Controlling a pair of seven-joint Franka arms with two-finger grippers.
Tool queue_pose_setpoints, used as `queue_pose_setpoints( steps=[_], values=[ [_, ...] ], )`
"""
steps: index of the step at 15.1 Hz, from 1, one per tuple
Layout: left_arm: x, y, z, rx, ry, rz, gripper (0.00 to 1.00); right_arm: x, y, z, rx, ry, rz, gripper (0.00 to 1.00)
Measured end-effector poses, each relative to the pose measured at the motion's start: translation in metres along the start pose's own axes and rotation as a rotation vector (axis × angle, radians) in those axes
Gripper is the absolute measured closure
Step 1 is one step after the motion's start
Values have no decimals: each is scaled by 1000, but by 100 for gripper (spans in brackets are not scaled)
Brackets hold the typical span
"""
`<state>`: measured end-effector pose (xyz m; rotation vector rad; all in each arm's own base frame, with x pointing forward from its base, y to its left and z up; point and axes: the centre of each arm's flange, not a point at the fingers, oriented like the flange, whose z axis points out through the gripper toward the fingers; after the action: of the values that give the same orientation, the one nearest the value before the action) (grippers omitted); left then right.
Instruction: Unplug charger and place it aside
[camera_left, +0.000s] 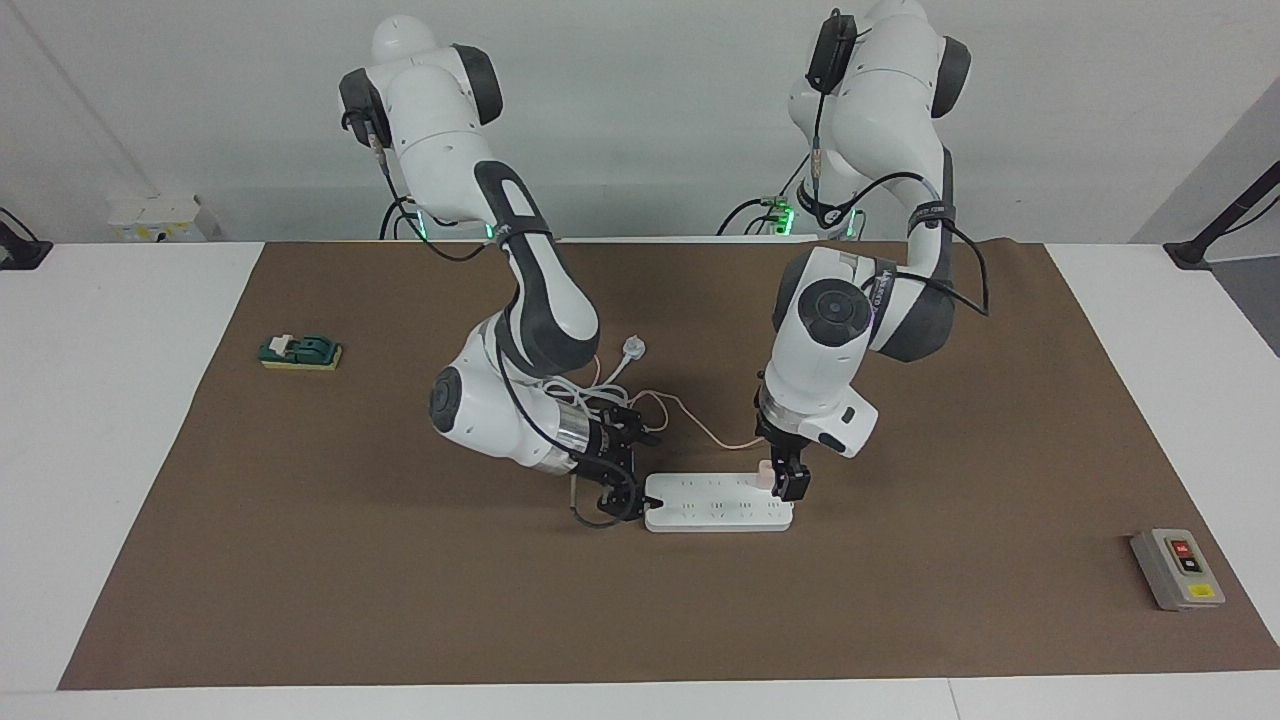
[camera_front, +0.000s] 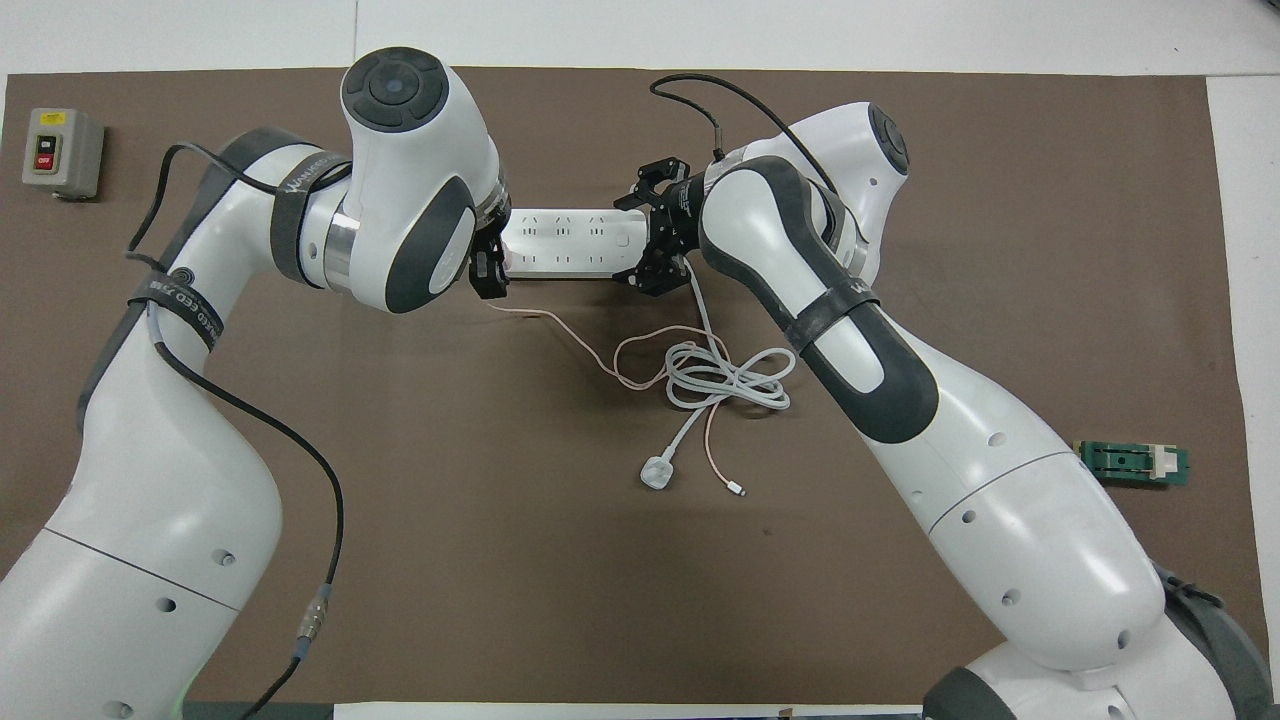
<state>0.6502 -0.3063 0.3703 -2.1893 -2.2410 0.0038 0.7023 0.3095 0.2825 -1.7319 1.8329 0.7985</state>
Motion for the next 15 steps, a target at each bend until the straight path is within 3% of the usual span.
queue_pose_setpoints(
  steps=[9,15],
  values=[
    [-4,-8,23,-8,27,26,0,-13,9,41,15,16,-30,0],
    [2,-7,34,-26,44,30,1,-12,6,37,26,44,-52,0]
  ],
)
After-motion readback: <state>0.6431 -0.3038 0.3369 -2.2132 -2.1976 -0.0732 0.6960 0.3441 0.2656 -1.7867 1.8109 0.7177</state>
